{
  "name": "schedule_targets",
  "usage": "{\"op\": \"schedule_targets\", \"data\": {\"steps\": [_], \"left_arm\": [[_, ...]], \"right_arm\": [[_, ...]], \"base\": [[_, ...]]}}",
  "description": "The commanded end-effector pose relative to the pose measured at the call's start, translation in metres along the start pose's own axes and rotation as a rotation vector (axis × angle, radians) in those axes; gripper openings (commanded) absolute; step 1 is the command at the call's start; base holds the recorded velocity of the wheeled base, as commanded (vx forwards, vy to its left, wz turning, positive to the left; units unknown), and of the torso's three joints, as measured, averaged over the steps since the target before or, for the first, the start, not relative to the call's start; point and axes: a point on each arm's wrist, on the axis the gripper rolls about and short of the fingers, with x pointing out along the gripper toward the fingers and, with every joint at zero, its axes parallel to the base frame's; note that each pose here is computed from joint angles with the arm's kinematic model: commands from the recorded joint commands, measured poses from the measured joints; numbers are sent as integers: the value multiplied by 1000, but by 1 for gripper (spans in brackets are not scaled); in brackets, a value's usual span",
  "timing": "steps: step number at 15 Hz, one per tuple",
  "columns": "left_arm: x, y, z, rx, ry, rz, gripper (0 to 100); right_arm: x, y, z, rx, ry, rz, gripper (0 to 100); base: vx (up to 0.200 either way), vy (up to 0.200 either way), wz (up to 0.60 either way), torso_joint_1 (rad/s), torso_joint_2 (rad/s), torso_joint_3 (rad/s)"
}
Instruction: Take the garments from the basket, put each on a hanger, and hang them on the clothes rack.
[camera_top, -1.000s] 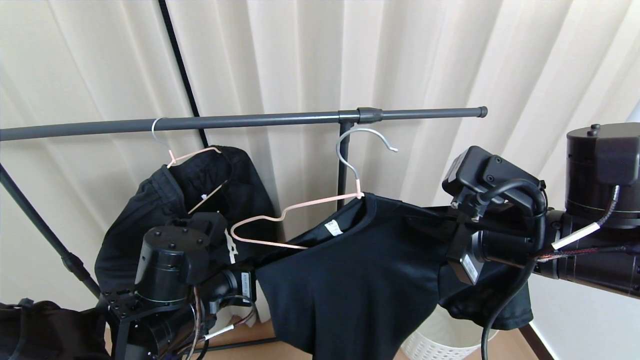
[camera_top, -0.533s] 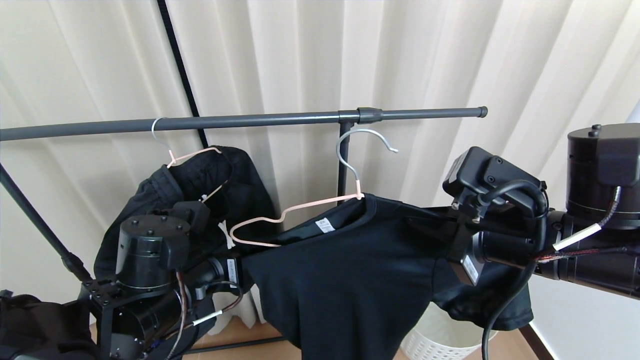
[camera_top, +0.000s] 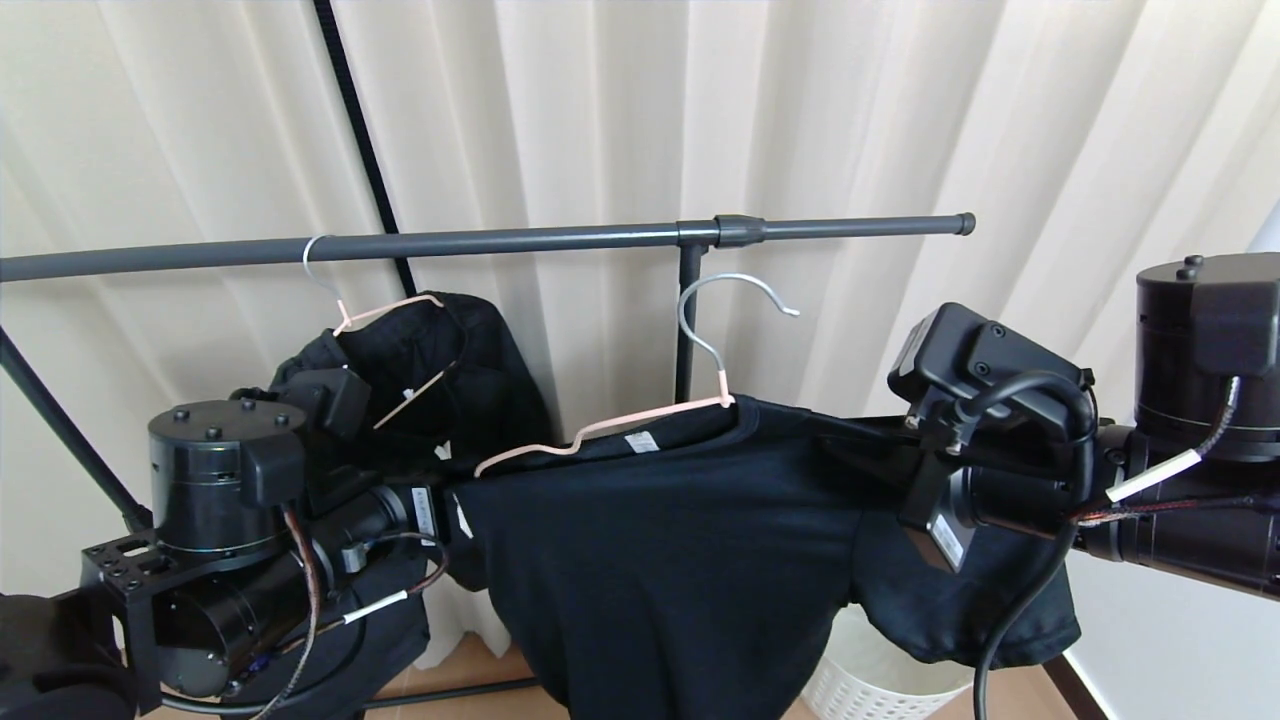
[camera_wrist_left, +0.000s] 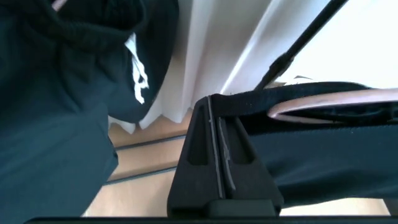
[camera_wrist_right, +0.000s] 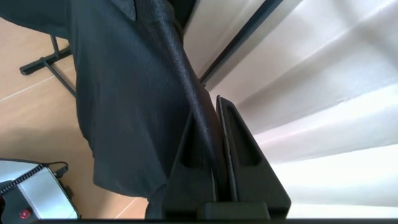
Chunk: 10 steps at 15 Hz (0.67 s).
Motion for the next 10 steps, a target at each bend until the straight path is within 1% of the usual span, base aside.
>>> {"op": "schedule_targets", "data": {"steps": [1, 2, 3, 5, 8, 10], "left_arm": [[-7, 0, 8, -3, -36, -7, 0], [-7, 0, 11, 6, -46, -10, 0], [-8, -4, 16, 31, -65, -26, 0], [-9, -13, 23, 52, -79, -55, 0], [-20, -34, 37, 74, -83, -128, 0], [-32, -47, 43, 93, -82, -186, 0]], "right_arm": [[0, 2, -4, -23, 13, 6, 0], [0, 2, -4, -31, 14, 6, 0], [2, 3, -5, -35, 19, 11, 0], [2, 3, -6, -36, 21, 13, 0], [8, 3, -4, -32, 21, 17, 0], [13, 3, -3, -28, -14, 0, 0]], "base": [[0, 0, 0, 0, 0, 0], [0, 0, 0, 0, 0, 0], [0, 0, 0, 0, 0, 0], [0, 0, 0, 0, 0, 0], [0, 0, 0, 0, 0, 0], [0, 0, 0, 0, 0, 0]]}}
